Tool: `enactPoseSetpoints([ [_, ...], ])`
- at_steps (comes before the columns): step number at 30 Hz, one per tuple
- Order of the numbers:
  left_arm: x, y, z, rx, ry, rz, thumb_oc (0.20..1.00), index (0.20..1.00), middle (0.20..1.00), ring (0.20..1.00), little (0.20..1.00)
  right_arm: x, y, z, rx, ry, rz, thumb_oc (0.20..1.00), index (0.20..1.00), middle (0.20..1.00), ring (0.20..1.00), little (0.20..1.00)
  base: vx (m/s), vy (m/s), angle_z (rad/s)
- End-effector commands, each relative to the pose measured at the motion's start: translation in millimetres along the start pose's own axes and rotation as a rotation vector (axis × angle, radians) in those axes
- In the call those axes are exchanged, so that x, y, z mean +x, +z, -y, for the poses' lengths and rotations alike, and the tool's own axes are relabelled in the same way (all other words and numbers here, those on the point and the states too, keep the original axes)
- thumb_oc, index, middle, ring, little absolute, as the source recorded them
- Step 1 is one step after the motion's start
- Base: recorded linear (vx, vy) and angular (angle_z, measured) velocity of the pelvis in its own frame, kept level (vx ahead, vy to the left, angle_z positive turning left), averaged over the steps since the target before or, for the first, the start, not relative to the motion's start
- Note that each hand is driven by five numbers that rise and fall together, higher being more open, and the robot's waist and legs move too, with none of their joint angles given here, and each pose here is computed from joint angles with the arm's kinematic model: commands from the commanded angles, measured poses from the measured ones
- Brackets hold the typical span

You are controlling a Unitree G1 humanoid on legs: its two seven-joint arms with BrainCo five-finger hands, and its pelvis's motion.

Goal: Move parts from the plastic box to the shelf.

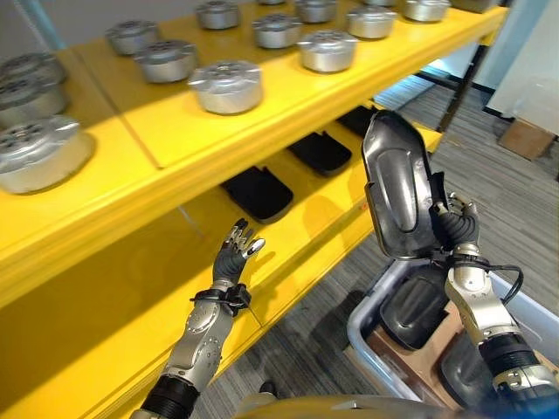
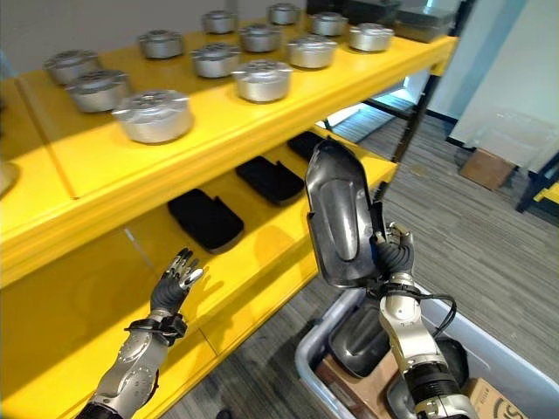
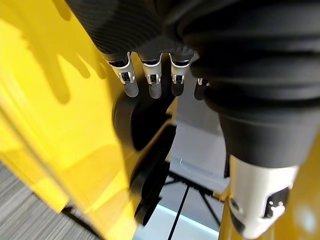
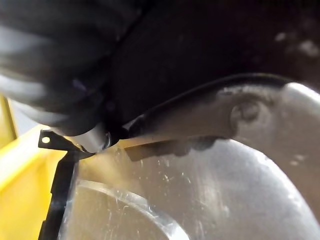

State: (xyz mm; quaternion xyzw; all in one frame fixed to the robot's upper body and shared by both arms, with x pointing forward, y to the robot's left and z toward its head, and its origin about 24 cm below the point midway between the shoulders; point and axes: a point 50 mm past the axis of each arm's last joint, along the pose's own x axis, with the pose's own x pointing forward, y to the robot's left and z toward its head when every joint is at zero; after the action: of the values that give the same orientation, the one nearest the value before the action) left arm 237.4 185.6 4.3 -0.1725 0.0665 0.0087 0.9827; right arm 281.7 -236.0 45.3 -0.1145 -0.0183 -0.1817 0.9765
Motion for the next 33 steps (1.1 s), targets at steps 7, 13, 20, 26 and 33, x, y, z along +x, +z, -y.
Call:
enactPoseSetpoints([
  [7, -2, 26, -8, 0.052, -0.001, 0.121, 1.0, 1.0, 1.0, 1.0, 1.0, 17, 28, 7, 0.054, -0.072, 0.117, 0.2, 0.2, 0.2, 0.2, 0.2, -0.01, 0.181, 0.18],
  [13, -6, 28, -14, 0.089, 0.009, 0.117, 1.0, 1.0, 1.0, 1.0, 1.0, 14, 20, -1, 0.069, -0.062, 0.076, 0.2, 0.2, 0.2, 0.2, 0.2, -0.01, 0.176, 0.39],
  [20, -7, 31, -19, 0.12, 0.009, 0.118, 1.0, 1.0, 1.0, 1.0, 1.0, 8, 17, -6, 0.077, -0.017, 0.066, 0.2, 0.2, 0.2, 0.2, 0.2, -0.01, 0.094, 0.25],
  [26, -9, 25, -10, 0.121, -0.043, 0.097, 1.0, 1.0, 1.0, 1.0, 1.0, 0, 12, 10, 0.078, -0.023, 0.075, 0.2, 0.2, 0.2, 0.2, 0.2, 0.02, 0.034, 0.69],
  [33, -13, 19, -7, 0.086, -0.048, 0.085, 1.0, 1.0, 1.0, 1.0, 1.0, 0, 11, 14, 0.08, -0.034, 0.076, 0.2, 0.2, 0.2, 0.2, 0.2, 0.02, -0.053, 0.24],
])
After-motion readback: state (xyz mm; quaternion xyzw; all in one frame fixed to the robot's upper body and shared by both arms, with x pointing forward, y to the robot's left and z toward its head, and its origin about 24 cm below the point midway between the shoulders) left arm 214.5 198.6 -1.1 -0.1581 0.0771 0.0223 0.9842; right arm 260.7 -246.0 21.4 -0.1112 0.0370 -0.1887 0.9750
